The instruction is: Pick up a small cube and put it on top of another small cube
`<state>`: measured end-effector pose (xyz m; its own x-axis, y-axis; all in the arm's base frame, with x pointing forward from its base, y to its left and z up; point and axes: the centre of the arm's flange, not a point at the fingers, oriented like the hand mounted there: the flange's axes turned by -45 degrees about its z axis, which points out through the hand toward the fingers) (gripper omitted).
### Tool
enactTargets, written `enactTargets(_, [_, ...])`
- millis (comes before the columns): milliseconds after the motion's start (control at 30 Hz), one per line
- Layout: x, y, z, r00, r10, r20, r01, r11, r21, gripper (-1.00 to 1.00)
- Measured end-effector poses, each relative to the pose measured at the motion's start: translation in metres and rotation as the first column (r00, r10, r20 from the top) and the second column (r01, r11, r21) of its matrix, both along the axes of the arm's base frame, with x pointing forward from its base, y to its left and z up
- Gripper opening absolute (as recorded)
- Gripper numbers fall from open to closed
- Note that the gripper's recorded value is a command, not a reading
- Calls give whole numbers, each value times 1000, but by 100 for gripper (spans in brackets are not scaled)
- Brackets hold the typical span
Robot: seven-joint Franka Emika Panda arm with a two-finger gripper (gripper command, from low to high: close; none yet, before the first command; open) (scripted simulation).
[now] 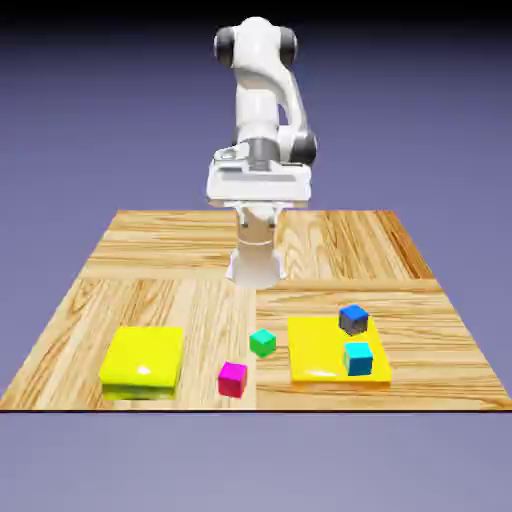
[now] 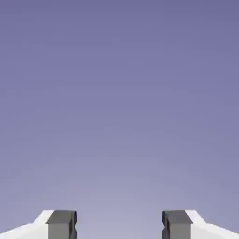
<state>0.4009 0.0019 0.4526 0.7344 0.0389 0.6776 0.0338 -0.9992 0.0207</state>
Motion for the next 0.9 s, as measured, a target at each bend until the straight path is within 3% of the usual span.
enactTargets(400, [99, -31, -83, 864, -81, -497, 123, 991, 52, 0])
enactTargets(900, [163, -66, -233, 387, -100, -917, 262, 965, 5, 0])
